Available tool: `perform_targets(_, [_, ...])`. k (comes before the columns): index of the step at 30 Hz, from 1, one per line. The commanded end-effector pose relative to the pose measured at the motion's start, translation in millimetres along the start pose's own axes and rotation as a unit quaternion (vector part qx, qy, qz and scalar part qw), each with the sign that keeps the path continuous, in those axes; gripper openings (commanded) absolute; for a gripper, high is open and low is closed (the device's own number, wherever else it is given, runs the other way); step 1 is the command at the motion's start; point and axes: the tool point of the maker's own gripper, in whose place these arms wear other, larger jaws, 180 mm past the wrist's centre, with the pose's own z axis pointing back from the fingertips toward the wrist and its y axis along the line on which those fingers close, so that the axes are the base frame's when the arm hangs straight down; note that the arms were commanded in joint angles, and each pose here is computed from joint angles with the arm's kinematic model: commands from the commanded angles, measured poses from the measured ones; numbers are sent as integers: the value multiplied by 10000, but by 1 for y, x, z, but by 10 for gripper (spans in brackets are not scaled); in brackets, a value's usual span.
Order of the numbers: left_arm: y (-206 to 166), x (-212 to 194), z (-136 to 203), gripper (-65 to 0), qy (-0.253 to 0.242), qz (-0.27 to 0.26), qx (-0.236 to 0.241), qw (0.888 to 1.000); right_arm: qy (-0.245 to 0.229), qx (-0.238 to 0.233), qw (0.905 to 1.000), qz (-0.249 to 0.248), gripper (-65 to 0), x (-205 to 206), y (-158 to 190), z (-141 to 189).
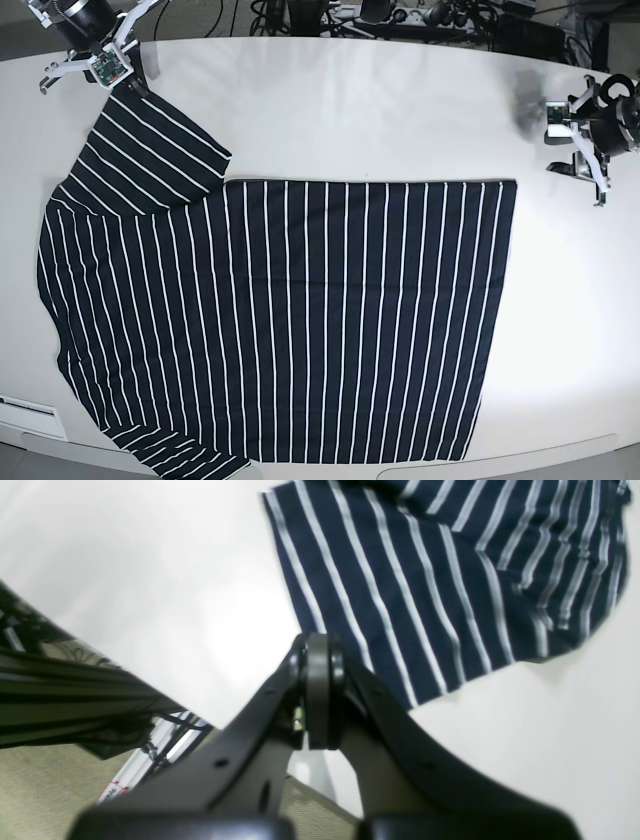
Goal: Fold the T-shirt properly
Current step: 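Move right gripper to the shirt shoulder, left gripper to its side edge, then grasp the striped shirt edge with both grippers and drag it toward the robot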
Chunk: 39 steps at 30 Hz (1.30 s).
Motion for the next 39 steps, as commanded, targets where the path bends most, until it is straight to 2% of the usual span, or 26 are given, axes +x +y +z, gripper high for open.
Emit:
perform_targets(1, [10, -1, 3, -361, -21, -205, 88, 9997, -167, 77, 9998, -8, -650, 9, 4, 2])
perform_targets(7, [-3, 8, -9, -351, -138, -622, -10, 9980, -152, 488, 9986, -140, -650, 9, 34, -3])
perform_targets(11, [-6, 17, -19, -351, -253, -760, 4, 9968, 4, 562, 9980, 286, -650, 3, 46, -6])
perform_targets(13, [-7, 16, -27, -350, -253, -740, 16, 9969, 90, 405, 9980, 486, -650, 0, 45, -8])
perform_targets(16, [-4, 15, -41, -350, -264, -612, 151, 9977, 185, -92, 9967, 780, -650, -2, 29, -10])
perform_targets(19, [-2, 19, -56, -350, -320, -521, 188, 9980, 170, -321, 9948, 954, -650, 1, 19, -11])
perform_targets(23, [-2, 22, -72, -350, -371, -466, 154, 9981, 64, -400, 9942, 998, -650, 7, 13, -17])
perform_targets(27, [-6, 23, -90, -350, -386, -464, 18, 9982, 239, -434, 9941, 968, -650, -10, 6, -30])
perform_targets(32, [-11, 24, -110, -353, -368, -562, -175, 9976, 233, -495, 9937, 974, -650, -13, -1, -38])
perform_targets(33, [-8, 25, -113, -372, -370, -576, -161, 9975, 212, -509, 9937, 980, -650, -12, -2, -39])
perform_targets(34, [-3, 26, -116, -419, -376, -590, -122, 9975, 171, -526, 9936, 983, -650, -10, -3, -39])
perform_targets(36, [11, 28, -120, -587, -357, -560, 92, 9977, 107, -553, 9935, 991, -650, -7, -4, -40])
perform_targets(37, [19, 29, -121, -650, -335, -461, 263, 9980, 105, -560, 9934, 993, -650, -7, -5, -40])
perform_targets(39, [32, 31, -121, -650, -356, -279, 481, 9978, 91, -569, 9933, 997, -650, -6, -6, -40])
